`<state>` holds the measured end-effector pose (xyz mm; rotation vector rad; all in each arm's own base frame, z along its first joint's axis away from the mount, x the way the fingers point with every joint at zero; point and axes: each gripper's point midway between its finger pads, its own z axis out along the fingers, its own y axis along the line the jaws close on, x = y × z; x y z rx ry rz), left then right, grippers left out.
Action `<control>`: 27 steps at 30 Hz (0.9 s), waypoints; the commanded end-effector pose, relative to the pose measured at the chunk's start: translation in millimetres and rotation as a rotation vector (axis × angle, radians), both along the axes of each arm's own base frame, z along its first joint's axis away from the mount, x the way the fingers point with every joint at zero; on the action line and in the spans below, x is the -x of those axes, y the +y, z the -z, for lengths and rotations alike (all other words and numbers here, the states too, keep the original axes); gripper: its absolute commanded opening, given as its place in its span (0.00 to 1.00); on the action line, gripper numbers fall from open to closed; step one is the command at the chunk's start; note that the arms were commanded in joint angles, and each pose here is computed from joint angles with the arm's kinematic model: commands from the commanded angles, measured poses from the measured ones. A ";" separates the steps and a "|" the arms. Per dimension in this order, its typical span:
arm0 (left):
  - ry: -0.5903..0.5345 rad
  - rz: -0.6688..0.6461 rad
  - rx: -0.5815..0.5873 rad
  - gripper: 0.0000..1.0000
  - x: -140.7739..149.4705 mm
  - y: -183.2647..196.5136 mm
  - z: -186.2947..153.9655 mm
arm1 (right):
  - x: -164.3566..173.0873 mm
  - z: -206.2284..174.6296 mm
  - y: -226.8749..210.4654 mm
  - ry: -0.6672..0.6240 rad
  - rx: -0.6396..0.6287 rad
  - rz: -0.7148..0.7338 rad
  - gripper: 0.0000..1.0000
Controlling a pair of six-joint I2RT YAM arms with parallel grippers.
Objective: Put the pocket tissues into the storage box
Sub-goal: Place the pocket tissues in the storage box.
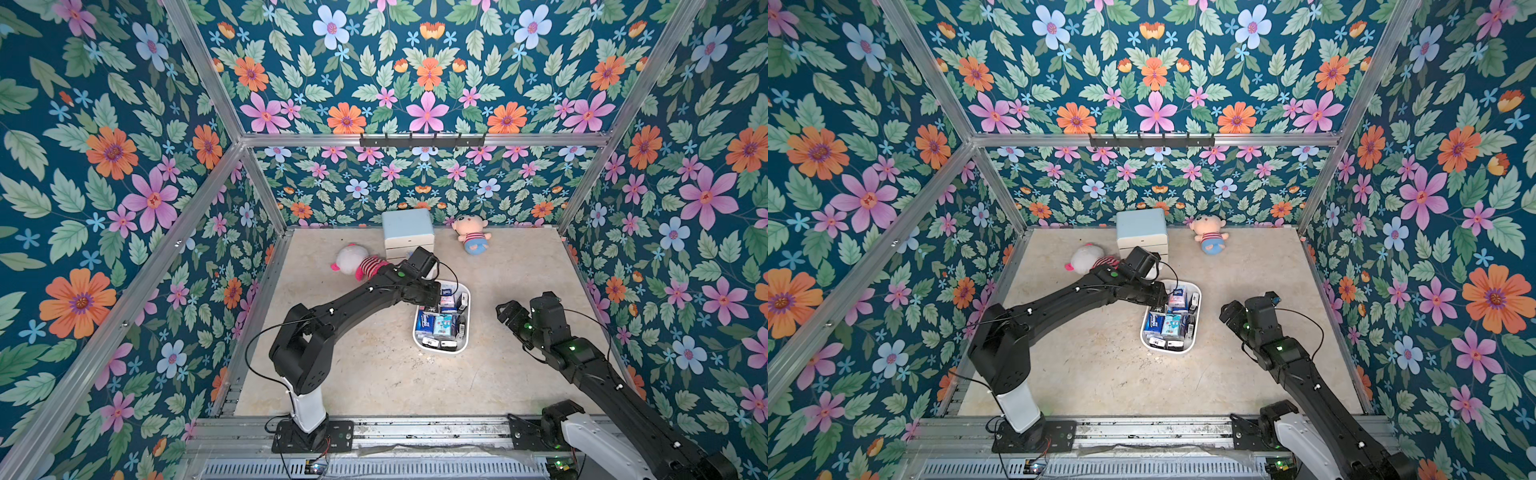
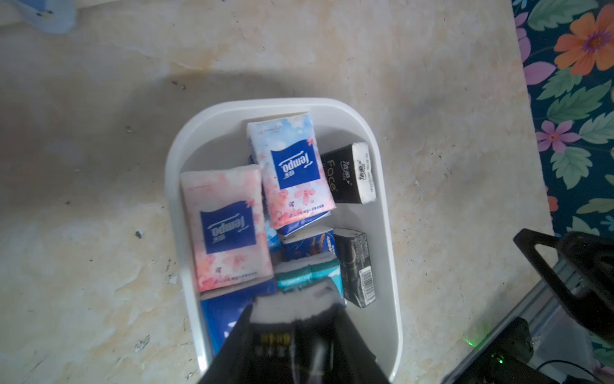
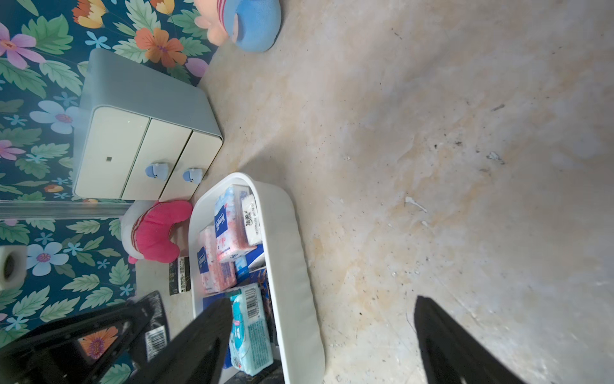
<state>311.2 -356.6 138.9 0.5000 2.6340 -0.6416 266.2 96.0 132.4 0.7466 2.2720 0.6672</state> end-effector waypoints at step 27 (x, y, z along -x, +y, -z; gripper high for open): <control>0.028 0.095 -0.155 0.39 26.3 -62.7 58.9 | 2.8 1.3 -4.8 0.037 0.057 -0.014 0.90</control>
